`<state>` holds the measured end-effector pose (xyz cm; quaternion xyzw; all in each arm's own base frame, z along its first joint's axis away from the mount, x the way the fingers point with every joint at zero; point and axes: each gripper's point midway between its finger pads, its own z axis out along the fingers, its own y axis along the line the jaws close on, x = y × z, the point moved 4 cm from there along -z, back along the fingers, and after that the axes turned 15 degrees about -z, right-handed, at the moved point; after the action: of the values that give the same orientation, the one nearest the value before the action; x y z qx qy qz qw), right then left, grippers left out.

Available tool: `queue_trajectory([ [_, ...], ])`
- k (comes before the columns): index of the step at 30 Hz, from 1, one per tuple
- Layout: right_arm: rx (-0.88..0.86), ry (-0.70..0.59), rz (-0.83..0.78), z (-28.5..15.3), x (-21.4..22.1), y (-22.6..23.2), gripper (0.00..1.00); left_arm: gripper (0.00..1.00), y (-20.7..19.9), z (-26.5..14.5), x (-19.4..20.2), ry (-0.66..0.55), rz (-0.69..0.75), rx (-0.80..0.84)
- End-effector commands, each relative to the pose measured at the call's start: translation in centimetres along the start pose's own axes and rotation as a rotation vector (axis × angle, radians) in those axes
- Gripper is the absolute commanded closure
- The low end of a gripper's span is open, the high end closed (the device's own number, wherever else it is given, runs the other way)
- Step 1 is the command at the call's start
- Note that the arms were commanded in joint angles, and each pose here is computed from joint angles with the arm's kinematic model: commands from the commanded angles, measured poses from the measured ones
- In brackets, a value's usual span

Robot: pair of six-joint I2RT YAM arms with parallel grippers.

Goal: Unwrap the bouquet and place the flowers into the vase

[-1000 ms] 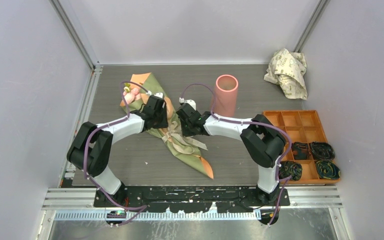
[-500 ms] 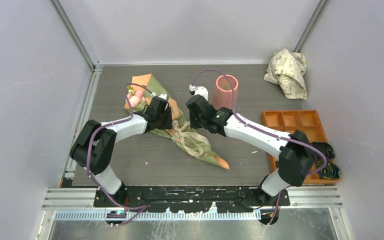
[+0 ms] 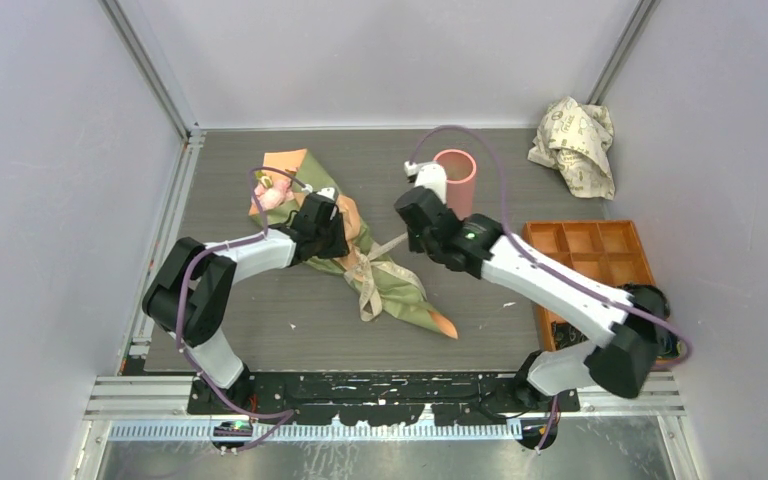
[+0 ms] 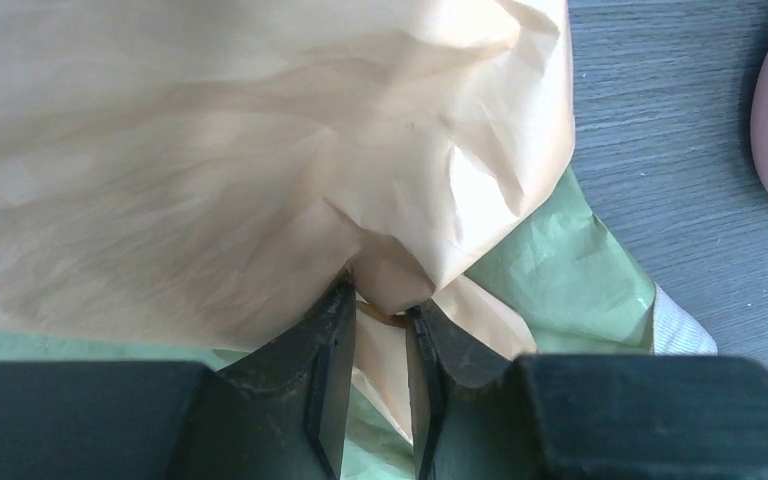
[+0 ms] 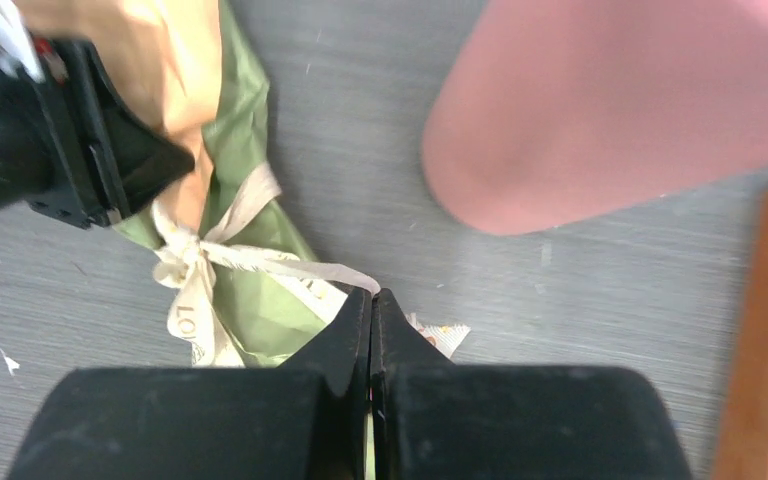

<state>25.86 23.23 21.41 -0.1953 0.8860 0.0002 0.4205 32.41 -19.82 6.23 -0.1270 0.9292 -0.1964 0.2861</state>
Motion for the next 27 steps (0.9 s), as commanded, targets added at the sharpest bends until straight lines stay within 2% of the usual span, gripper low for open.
queue_trajectory([
  [1,0.212,-0.282,0.084,-9.9,-6.4,-7.8,0.99,0.73,7.2,1.0,5.1,0.166,0.021,-0.277],
  [4,0.267,-0.362,0.13,-13.8,-7.0,-10.6,0.99,0.73,7.2,1.2,5.1,0.169,0.018,-0.275],
  [8,0.302,-0.404,0.181,-16.7,-6.6,-12.7,0.99,0.73,7.2,1.3,5.2,0.172,0.014,-0.279],
  [15,0.336,-0.35,0.161,-15.7,-5.0,-12.8,0.95,0.73,7.2,0.7,5.0,0.163,0.017,-0.283],
  [18,0.305,-0.323,0.166,-14.8,-4.6,-11.9,0.97,0.73,7.5,0.3,4.8,0.152,0.024,-0.302],
  [20,0.229,-0.311,0.166,-14.3,-4.4,-10.8,0.99,0.73,7.7,0.0,4.7,0.144,0.027,-0.312],
  [27,-0.259,-0.301,0.102,-14.5,-4.5,-2.3,0.99,0.73,6.5,-0.4,3.4,0.123,0.009,-0.308],
])
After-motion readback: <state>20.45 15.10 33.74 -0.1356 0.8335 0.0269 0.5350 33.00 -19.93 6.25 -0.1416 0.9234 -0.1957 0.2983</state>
